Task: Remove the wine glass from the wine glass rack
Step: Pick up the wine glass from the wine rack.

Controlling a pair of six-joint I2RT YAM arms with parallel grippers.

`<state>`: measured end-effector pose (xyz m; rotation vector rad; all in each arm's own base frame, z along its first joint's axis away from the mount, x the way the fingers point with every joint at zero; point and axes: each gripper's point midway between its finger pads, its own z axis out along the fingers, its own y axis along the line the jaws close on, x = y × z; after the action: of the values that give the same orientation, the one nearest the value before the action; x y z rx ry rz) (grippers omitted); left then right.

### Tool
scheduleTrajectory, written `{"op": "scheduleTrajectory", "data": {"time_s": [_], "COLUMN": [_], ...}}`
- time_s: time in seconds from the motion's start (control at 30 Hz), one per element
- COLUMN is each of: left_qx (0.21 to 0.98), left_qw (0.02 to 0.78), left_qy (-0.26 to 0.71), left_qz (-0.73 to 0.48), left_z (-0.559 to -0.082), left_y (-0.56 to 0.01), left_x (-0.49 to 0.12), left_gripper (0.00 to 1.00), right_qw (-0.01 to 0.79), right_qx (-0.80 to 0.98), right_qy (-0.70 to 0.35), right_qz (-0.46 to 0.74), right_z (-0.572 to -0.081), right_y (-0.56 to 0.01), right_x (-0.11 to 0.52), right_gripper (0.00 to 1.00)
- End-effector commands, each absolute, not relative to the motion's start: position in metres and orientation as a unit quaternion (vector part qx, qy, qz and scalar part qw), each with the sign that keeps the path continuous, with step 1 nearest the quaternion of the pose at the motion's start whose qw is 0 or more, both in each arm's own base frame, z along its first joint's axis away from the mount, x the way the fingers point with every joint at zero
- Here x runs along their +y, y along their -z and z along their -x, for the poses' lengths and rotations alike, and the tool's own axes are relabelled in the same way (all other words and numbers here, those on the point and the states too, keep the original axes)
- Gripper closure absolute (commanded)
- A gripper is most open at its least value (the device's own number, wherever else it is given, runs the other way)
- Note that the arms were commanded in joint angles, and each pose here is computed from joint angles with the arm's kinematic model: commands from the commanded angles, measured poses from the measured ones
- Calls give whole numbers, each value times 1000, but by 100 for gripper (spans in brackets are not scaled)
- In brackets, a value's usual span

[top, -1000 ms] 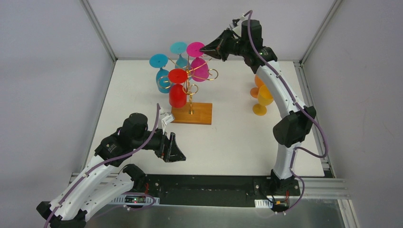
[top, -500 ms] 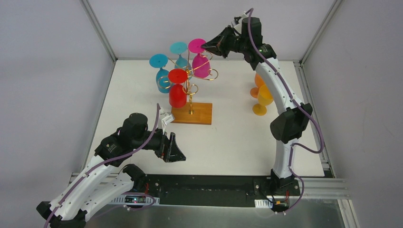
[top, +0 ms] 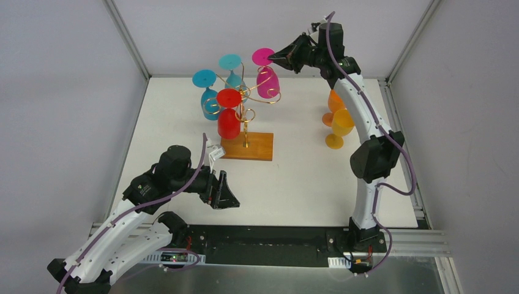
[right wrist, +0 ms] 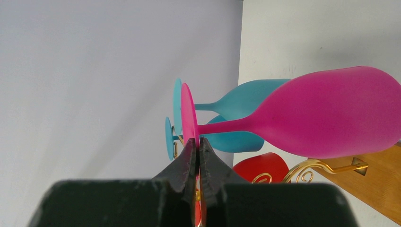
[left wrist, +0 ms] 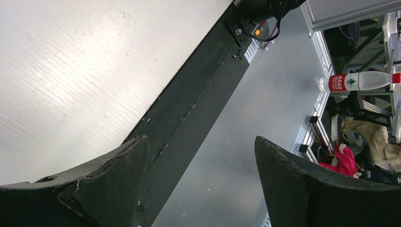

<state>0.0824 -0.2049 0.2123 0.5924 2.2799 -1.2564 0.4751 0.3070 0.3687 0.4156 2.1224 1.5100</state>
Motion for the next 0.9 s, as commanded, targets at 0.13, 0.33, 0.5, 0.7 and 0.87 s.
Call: {"op": "scheduleTrajectory", "data": {"time_s": [0.13,0.33,0.5,0.7,0.87], "left_qx": [832,832,834,830,831], "left_qw": [241,245,243,246,249], "left_qy": [449,446,446,450,451], "left_qz": [-220,-219,-216,-218,-211], "left_z": [-85,-86,-87,-86,-88], "left_y": [-209,-209,-209,-214,-219], "left_x": [-204,-203,-203,-204,-205], "left_gripper": [13,5,1,1,1], "right_qw": [296,311,317,334,340], "right_qx": [754,750,751,753,759], "right_qy": [-570,-567,-564,-554,-545], "right_qz": [-140,-140,-134,-118,-104], "right_z": [-449,-435,-418,-393,-367], "right_y": [-411,-415,-414,-412,-399], "right_x": [268,249,239,227,221], "right_gripper": [100,100,100,100,100]}}
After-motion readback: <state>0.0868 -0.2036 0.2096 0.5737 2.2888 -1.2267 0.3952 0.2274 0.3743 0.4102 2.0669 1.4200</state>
